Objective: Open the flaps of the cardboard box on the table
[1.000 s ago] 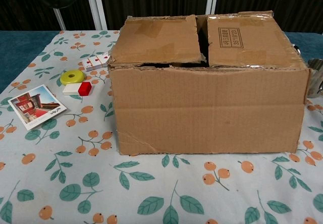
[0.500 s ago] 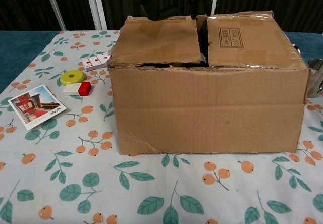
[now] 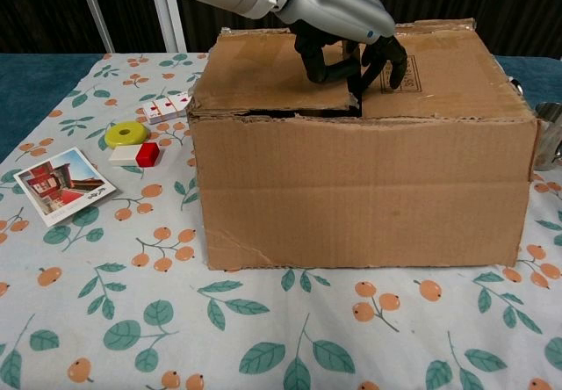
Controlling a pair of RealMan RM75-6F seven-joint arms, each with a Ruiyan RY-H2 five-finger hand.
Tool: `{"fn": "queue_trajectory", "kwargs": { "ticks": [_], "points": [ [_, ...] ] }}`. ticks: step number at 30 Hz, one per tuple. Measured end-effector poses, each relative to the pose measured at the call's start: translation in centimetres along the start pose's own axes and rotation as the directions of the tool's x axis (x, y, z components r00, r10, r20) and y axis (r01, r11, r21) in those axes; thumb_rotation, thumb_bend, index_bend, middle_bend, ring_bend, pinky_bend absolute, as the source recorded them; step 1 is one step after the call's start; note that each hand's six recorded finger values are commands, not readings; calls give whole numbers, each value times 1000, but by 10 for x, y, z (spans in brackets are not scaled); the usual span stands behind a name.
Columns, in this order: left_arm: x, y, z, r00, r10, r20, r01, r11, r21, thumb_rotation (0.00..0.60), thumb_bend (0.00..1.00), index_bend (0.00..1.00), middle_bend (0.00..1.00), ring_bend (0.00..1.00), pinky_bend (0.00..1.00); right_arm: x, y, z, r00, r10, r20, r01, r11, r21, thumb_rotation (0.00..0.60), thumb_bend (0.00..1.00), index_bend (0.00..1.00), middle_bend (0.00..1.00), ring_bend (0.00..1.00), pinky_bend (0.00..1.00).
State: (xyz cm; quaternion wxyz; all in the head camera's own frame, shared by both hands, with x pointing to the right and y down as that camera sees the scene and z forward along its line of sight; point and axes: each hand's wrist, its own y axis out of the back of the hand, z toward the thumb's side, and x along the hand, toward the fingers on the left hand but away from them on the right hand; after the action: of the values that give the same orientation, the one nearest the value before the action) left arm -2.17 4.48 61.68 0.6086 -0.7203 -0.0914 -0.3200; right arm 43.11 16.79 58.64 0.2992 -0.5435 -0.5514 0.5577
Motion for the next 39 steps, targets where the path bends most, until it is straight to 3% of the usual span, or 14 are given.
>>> {"fn": "queue_trajectory", "kwargs": {
  "ticks": [9,17,31,39],
  "points": [
    [3,-2,0,1000,-13,3,13,1000,17,600,991,337,548,390,397,0,0,1,1000,0,-3,0,1000,-7,600,490,0,0,0,232],
    [4,6,-2,1000,-1,2,1,999,42,600,1000,431,659,478,465,0,0,0,1000,-4,-6,4,1000,-7,600,515,0,0,0,232],
    [-11,29,-13,1000,24,-11,-24,997,69,600,1000,443,675,493,474,0,0,0,1000,-3,-2,3,1000,-16,600,531,0,0,0,232],
    [-38,44,-26,999,33,-30,-30,995,92,600,1000,444,676,493,474,2,-3,2,1000,5,-8,-5,1000,-18,600,535,0,0,0,232]
  ]
}}
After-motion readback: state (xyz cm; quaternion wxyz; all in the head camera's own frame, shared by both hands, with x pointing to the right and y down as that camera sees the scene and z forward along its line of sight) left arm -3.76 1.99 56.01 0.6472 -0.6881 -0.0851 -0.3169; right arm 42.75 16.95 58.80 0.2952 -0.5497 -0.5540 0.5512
